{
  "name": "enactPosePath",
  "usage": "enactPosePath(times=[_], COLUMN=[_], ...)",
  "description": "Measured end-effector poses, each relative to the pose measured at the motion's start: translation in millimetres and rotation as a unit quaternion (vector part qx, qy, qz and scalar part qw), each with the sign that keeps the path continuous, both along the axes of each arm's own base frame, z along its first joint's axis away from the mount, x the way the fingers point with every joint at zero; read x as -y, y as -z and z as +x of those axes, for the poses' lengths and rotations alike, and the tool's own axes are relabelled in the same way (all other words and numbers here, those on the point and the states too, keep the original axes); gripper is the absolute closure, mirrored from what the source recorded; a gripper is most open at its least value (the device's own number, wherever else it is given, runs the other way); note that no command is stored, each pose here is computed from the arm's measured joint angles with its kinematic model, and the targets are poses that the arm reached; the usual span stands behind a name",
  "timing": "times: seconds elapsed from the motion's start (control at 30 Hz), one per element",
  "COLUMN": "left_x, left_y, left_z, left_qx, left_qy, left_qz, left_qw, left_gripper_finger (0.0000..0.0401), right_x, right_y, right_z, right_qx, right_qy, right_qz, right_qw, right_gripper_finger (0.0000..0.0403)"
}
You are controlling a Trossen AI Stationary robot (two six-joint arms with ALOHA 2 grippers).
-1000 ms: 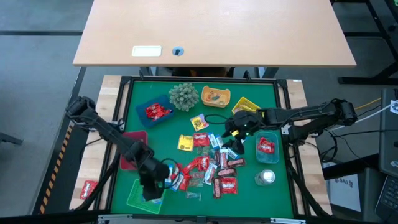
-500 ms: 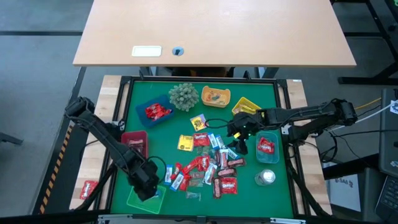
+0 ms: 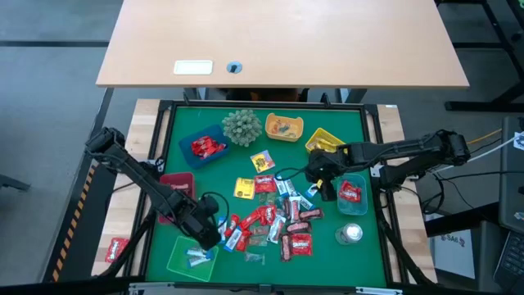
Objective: Sort candy
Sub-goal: Put the white-blue chocolate into the green bin
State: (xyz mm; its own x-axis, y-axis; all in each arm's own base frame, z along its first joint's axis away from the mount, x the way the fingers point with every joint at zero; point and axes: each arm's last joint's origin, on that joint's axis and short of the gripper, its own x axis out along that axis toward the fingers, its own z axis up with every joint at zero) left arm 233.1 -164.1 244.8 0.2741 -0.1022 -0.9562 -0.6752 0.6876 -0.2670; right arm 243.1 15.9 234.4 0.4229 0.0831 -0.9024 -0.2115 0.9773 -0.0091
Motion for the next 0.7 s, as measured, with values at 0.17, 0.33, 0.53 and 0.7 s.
enactPosePath(times=[0.17,0.33,0.53,0.7], left_x=[-10.6,-17.1,-26.4,-36.0], left_y=[-0.4,-4.2,-12.7,-16.7], left_z=[7.7,21.4,40.9,52.0], left_qx=[0.021,0.099,0.192,0.217], left_qy=[-0.019,0.018,0.081,0.117], left_qz=[0.029,0.089,0.192,0.221], left_qw=[0.999,0.991,0.959,0.944], left_gripper_finger=[0.0283,0.0283,0.0283,0.0283], right_x=[-0.2,-0.6,-0.7,-0.5], right_y=[9.7,34.4,56.1,70.9], right_z=[4.7,7.4,9.6,9.2], right_qx=[-0.017,-0.064,-0.107,-0.137], right_qy=[-0.038,-0.061,-0.074,-0.085], right_qz=[-0.019,-0.025,-0.029,-0.035], right_qw=[0.999,0.996,0.991,0.986], right_gripper_finger=[0.0155,0.0155,0.0155,0.0155])
